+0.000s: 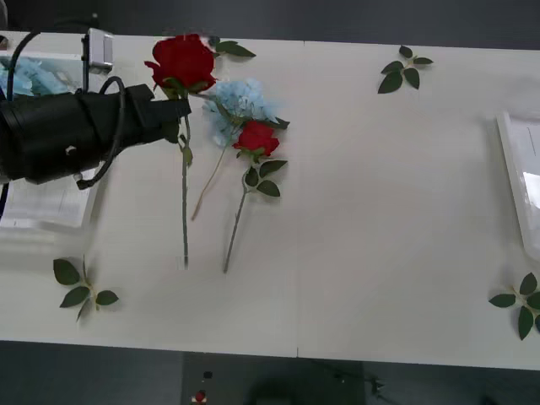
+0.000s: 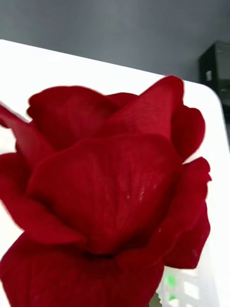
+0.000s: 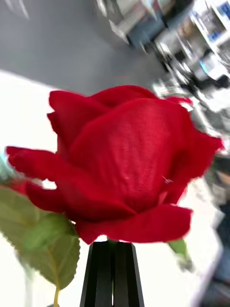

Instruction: Put the red flowers into the right box and the blue flowers into the left box

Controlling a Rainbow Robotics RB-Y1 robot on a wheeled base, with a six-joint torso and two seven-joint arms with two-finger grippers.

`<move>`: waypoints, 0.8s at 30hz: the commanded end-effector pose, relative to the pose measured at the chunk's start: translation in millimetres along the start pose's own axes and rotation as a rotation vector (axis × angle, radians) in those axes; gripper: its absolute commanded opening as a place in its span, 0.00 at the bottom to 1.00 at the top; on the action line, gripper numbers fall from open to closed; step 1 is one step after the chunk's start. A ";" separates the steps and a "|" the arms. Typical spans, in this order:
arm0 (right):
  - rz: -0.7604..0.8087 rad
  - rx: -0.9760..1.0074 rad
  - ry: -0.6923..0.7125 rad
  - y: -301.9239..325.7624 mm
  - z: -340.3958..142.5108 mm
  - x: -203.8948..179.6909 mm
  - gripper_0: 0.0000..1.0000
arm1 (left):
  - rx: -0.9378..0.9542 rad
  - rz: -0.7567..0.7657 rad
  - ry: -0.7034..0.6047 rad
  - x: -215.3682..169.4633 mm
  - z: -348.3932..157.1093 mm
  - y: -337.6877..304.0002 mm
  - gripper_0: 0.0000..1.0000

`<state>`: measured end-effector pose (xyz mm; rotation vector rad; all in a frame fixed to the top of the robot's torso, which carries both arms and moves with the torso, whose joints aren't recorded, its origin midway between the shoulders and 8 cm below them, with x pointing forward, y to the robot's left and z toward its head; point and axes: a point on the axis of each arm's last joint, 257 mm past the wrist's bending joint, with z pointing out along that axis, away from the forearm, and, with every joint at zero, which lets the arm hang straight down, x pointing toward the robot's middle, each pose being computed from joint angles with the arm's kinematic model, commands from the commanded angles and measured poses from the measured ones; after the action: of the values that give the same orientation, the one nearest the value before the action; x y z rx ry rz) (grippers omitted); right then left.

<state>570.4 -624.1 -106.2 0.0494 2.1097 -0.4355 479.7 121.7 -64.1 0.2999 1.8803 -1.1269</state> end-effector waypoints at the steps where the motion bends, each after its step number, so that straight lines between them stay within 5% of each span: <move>1: -0.012 0.026 -0.049 -15.6 -6.0 -23.6 0.80 | 0.125 0.218 -0.003 -10.0 -25.4 -10.3 0.00; 2: -0.011 0.024 -0.051 -14.8 -6.2 -24.5 0.99 | 0.170 0.239 0.001 -5.9 -28.7 -14.7 0.00; 11: 0.067 -0.088 -0.056 22.0 -8.2 -24.3 1.00 | 0.522 0.565 -0.104 33.2 -32.5 -56.5 0.00; 20: 0.405 -0.515 -0.001 127.8 -65.1 -29.6 1.00 | 0.757 0.330 -0.228 57.3 1.5 -110.2 0.00; 24: 0.376 -0.742 0.032 168.3 -114.1 -25.4 1.00 | 0.822 0.246 -0.271 54.0 13.3 -135.2 0.00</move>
<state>536.8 -439.3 -95.3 0.2020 2.1266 0.5869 380.7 37.2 -53.5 0.7500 1.0905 -1.5894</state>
